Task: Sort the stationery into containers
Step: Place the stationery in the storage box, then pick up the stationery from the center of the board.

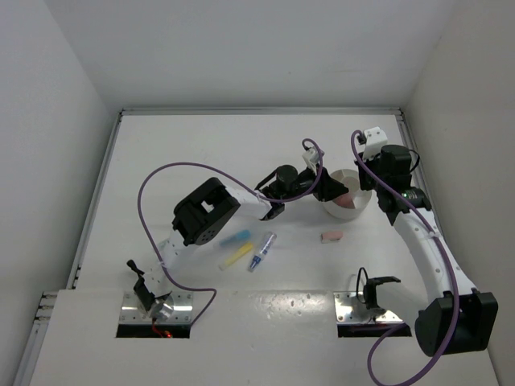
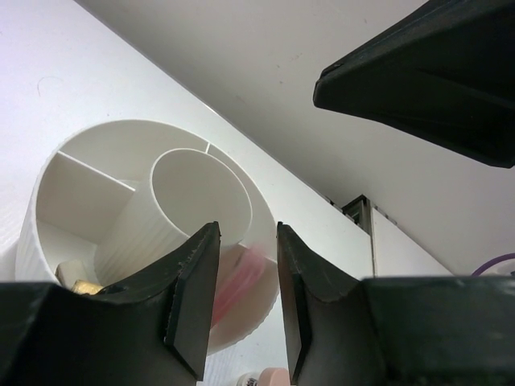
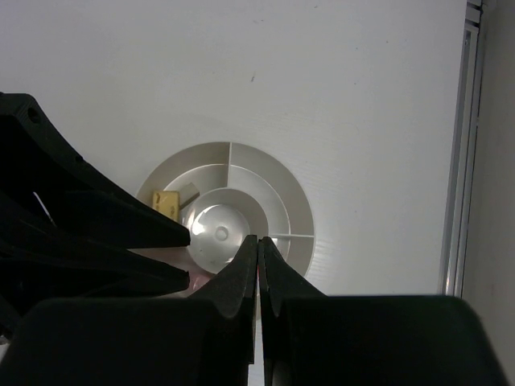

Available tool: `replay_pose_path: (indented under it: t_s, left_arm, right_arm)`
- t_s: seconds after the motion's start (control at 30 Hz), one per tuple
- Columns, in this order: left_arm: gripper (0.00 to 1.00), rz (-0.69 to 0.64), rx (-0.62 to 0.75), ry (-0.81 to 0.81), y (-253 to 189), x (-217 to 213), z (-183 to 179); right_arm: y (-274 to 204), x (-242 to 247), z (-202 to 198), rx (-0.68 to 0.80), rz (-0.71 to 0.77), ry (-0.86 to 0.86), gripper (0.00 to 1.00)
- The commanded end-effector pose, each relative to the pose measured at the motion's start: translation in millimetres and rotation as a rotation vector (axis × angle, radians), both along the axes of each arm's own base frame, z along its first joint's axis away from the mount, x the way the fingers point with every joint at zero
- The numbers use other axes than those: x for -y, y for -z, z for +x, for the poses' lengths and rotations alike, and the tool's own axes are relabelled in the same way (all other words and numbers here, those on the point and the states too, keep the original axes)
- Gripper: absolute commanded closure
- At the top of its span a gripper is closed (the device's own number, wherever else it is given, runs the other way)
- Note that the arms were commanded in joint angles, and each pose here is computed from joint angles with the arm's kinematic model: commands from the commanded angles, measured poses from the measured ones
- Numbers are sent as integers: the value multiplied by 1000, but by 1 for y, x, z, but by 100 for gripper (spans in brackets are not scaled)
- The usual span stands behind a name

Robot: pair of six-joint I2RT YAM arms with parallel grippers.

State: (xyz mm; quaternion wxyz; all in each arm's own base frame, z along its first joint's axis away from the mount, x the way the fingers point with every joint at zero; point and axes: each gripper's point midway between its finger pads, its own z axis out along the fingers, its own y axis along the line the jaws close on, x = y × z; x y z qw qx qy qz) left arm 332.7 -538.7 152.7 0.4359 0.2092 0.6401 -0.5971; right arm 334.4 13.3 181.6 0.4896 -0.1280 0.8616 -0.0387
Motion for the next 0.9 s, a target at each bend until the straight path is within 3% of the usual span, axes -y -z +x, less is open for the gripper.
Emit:
replay_pose_path:
  t_s: [0.0, 0.23, 0.37, 0.47, 0.57, 0.6, 0.67, 0.7, 0.73, 0.77, 0.8, 0.87]
  left_arm:
    - [60, 0, 32, 1, -2, -1, -4]
    - [60, -8, 39, 1, -8, -1, -5]
    - [88, -24, 97, -4, -40, -6, -7]
    - [98, -17, 169, -22, -81, -15, -10]
    - [100, 22, 203, -92, -111, -38, -12]
    - [100, 41, 205, -135, -117, -47, -10]
    - [100, 115, 194, -284, -129, -76, -6]
    - [70, 158, 165, -347, -129, -82, -9]
    - [44, 330, 1, -438, -87, -103, -8]
    - [32, 400, -64, -554, -84, -123, 2]
    - [29, 466, -100, -647, -77, -147, 4]
    - [24, 611, -213, -708, -26, -194, -10]
  right_arm:
    - [-18, 1, 7, 59, 1, 0, 100]
    - [-18, -1, 6, 59, 6, -8, 100]
    - [-18, -1, 6, 59, 6, -8, 100]
    - [-18, -2, 6, 59, 10, -16, 100]
    - [-19, -9, 4, 59, 6, -70, 86]
    - [-21, -15, 1, 60, 23, -100, 65]
    - [-13, -24, -5, 31, 27, -170, 38]
    - [-11, -35, -9, 23, 36, -248, 22]
    - [-5, -40, -15, -6, 44, -281, 18]
    - [1, -50, -19, -35, 69, -340, 16]
    - [2, -52, -21, -47, 63, -372, 16]
    - [10, -63, -27, -95, 86, -422, 47]
